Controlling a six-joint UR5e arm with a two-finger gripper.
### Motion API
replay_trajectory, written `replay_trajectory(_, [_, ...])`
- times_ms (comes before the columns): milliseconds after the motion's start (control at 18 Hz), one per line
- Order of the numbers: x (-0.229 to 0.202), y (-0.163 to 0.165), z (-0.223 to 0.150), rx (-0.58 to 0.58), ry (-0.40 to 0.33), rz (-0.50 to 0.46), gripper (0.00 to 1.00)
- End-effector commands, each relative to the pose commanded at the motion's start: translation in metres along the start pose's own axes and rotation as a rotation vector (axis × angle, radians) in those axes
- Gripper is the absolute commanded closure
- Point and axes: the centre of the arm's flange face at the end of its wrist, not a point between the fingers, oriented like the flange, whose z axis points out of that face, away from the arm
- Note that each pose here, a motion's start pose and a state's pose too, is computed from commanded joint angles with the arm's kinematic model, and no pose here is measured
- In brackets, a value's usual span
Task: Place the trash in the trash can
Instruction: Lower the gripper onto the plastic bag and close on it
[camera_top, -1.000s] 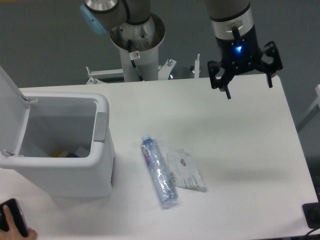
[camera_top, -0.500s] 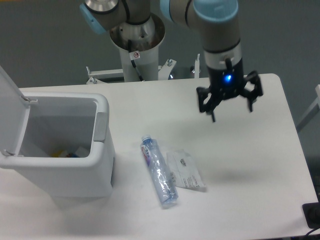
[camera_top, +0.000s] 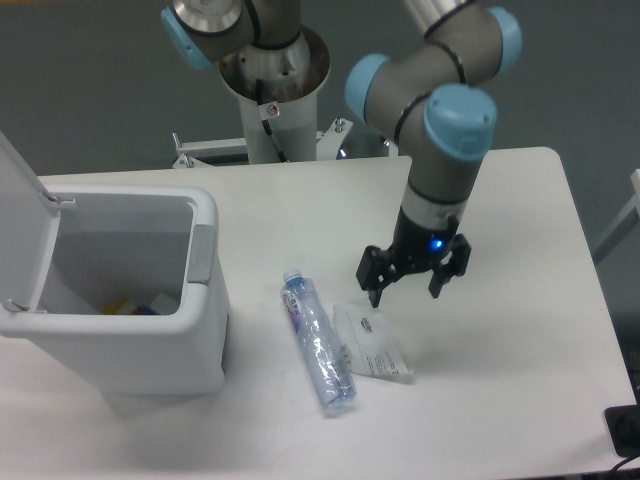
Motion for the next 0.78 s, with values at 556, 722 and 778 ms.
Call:
replay_trajectory(556, [-0.001, 0.012, 0.043, -0.052, -0.071, -0.006, 0.07])
replay_trajectory(722, [0.002, 0.014, 0.045, -0.055, -0.070, -0.020, 0.54])
replay_trajectory(778, [0.002, 0.015, 0.045, -0.056, -0.069, -0.034, 0.73])
